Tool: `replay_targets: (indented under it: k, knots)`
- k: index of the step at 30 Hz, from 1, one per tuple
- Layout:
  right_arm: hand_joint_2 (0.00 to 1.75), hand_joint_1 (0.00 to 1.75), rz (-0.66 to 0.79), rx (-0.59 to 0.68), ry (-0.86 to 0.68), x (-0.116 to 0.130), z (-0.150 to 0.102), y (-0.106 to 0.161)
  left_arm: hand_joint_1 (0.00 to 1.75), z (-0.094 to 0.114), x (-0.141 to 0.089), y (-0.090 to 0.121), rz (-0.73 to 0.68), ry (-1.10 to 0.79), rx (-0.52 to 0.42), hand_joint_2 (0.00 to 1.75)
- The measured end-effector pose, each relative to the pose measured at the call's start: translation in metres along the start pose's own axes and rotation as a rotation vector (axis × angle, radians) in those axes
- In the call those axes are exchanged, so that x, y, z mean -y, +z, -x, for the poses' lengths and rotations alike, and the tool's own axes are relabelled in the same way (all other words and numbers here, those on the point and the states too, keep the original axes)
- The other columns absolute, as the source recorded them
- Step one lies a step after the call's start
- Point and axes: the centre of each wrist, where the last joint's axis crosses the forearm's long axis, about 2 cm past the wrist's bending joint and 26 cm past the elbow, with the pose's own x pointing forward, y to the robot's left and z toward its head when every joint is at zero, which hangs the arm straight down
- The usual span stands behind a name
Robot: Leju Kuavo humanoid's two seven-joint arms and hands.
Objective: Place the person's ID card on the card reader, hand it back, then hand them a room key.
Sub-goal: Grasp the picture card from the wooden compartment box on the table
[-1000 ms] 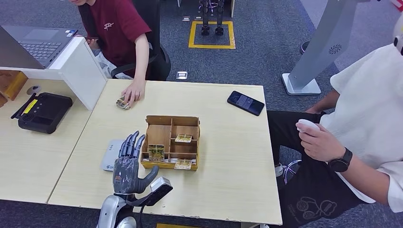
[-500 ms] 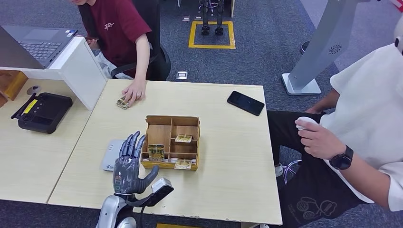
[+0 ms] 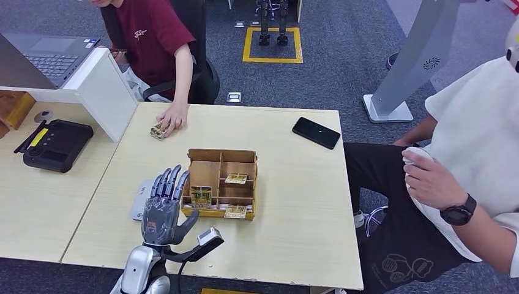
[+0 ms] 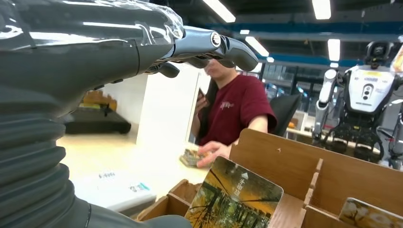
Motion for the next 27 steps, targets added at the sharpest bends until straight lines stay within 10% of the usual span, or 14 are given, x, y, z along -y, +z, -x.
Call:
replay_targets:
  k: [27]
  knots:
    - [1.75,0.00,-0.004,-0.012,-0.022,-0.008,0.009,0.003,0.00,-0.027,-0.004,0.062,0.040,0.067,0.220,1.75]
